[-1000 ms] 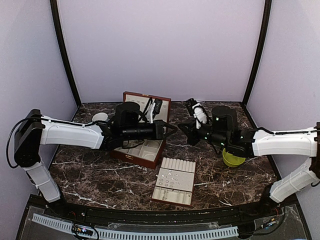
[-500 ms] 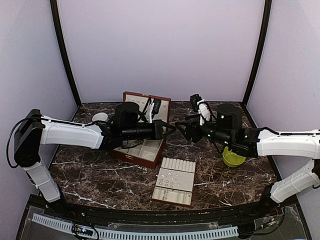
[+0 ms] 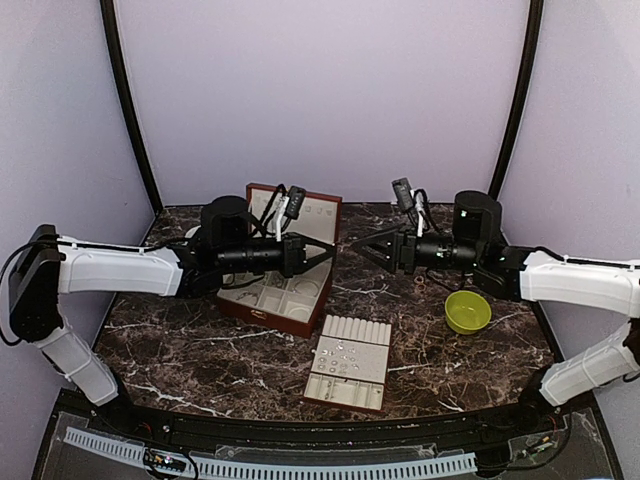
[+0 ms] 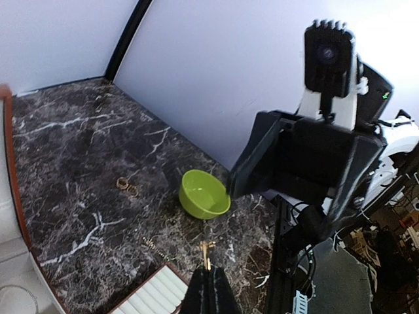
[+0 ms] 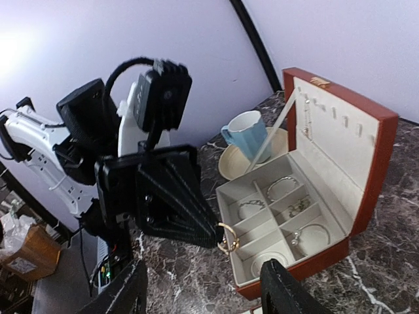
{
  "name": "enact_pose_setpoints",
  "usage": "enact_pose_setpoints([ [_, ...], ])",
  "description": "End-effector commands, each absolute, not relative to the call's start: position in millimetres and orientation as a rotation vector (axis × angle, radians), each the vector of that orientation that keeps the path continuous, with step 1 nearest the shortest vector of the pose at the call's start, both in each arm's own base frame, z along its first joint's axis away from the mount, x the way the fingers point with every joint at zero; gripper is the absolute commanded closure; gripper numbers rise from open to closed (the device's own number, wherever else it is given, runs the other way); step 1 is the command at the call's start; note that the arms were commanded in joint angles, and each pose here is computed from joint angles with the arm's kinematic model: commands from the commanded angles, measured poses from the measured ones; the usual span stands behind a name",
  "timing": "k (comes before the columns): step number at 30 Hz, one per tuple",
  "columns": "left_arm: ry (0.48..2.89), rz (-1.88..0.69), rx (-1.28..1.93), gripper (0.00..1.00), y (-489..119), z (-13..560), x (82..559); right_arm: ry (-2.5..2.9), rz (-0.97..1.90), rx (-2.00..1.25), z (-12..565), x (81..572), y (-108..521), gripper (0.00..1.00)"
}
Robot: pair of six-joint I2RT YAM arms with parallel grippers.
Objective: Organize the mixed jewelry
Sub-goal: Pass from the right arm to the left, then pass from the left arm to the right
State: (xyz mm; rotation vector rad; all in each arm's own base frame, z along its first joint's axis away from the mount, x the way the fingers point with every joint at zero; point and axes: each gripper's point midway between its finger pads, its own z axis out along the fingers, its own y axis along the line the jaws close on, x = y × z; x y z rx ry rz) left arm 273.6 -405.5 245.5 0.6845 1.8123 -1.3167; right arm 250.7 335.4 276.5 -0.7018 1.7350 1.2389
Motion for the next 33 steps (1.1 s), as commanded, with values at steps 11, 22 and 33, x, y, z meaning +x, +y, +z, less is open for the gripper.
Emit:
enact_pose_setpoints([
  [11,1.511,-1.562,0.951,1.0,-401.3,300.0,224.0,1.628,1.55,-0.875,306.3,211.0,361.3,0.56],
  [22,1.497,-1.59,0.972,1.0,-401.2,301.5,218.5,1.579,1.598,-0.883,316.5,209.2,366.7,0.69],
  [33,1.493,-1.576,0.963,1.0,-400.2,302.2,220.4,1.572,1.621,-0.894,318.6,206.2,367.6,0.83],
])
